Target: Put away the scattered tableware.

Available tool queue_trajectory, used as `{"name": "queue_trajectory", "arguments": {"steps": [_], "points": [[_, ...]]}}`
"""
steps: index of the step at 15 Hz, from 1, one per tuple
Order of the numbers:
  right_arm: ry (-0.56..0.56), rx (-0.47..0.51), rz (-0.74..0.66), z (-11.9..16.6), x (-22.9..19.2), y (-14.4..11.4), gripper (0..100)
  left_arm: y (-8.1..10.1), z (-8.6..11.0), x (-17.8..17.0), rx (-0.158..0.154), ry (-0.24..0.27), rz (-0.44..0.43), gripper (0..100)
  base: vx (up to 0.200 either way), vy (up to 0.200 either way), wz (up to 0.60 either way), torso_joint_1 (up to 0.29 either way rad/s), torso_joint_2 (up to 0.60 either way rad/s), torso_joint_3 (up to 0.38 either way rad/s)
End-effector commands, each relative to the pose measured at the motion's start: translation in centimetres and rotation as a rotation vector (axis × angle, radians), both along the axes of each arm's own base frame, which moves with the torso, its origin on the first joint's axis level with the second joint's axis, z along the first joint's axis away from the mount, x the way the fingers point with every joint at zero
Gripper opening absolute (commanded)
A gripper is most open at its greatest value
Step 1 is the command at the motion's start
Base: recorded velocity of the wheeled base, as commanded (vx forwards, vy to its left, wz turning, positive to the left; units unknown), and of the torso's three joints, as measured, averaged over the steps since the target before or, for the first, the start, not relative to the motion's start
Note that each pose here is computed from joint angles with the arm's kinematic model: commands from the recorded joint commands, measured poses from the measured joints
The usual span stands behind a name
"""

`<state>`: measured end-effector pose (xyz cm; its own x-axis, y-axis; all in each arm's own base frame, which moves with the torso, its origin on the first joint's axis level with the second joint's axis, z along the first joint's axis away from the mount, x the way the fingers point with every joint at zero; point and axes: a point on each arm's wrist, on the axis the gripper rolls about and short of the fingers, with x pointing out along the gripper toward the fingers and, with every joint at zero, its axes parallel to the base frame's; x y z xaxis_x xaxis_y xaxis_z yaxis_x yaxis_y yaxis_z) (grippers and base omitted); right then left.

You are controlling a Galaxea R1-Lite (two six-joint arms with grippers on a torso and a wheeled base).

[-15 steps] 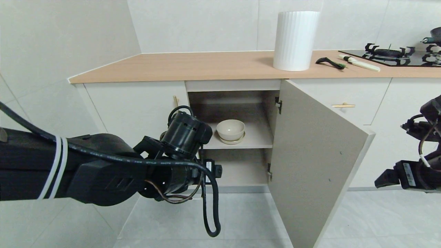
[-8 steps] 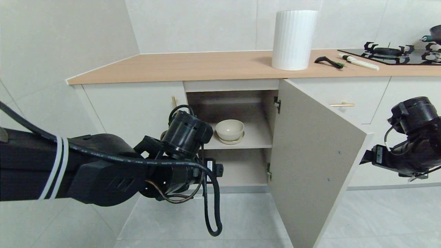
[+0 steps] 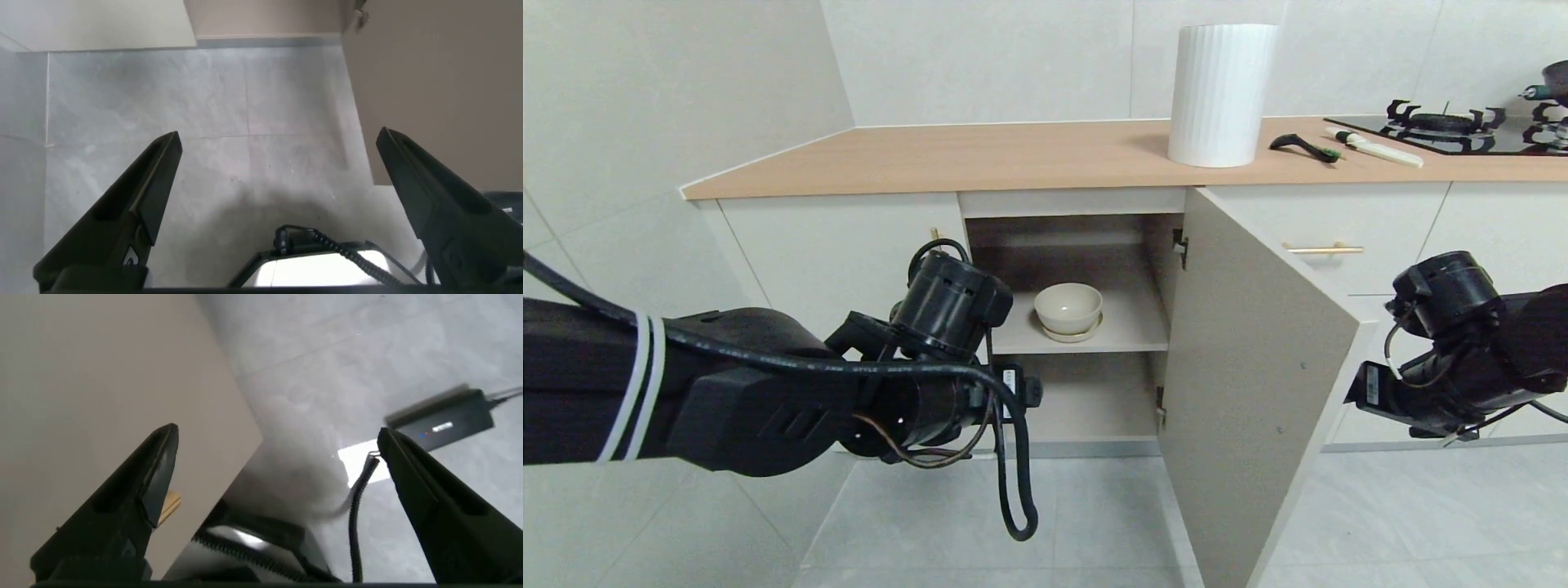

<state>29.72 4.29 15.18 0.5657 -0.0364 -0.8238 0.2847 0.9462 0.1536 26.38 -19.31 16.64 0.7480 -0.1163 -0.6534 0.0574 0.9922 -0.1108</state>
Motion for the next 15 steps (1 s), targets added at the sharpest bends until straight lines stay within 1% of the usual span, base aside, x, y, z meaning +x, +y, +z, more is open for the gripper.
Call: {"name": "queue_trajectory", "arguments": {"steps": [1, 3, 5, 7, 10, 12, 13, 15], "points": [[0.008, 0.011, 0.06, -0.1, -0.2, 1.6, 100, 0.4, 0.0, 0.3, 0.001, 0.001, 0.017, 100, 0.0, 0.0, 0.0, 0.0, 0.0, 0.0], [0.016, 0.02, 0.125, -0.4, -0.3, 3.4, 100, 1.5, 0.2, 0.7, -0.003, -0.003, 0.052, 100, 0.0, 0.0, 0.0, 0.0, 0.0, 0.0], [0.007, 0.022, 0.205, -0.5, 0.3, 6.2, 100, 2.9, 0.1, 0.5, -0.02, 0.01, 0.105, 100, 0.0, 0.0, 0.0, 0.0, 0.0, 0.0], [-0.021, 0.029, 0.256, -0.1, 1.0, 8.2, 100, 4.4, 1.3, 0.4, -0.041, -0.018, 0.145, 100, 0.0, 0.0, 0.0, 0.0, 0.0, 0.0], [-0.059, 0.041, 0.305, 0.4, 2.1, 10.5, 100, 7.8, 2.2, -0.5, -0.05, -0.035, 0.233, 100, 0.0, 0.0, 0.0, 0.0, 0.0, 0.0], [-0.072, 0.046, 0.325, 0.3, 2.9, 11.7, 100, 8.9, 2.2, -1.3, -0.048, -0.034, 0.253, 100, 0.0, 0.0, 0.0, 0.0, 0.0, 0.0], [-0.082, 0.049, 0.343, 0.2, 3.5, 12.8, 100, 9.7, 2.0, -1.8, -0.047, -0.028, 0.273, 100, 0.0, 0.0, 0.0, 0.0, 0.0, 0.0], [-0.098, 0.053, 0.367, 0.3, 4.0, 14.1, 100, 10.0, 1.9, -1.7, -0.044, -0.026, 0.283, 100, 0.0, 0.0, 0.0, 0.0, 0.0, 0.0]]}}
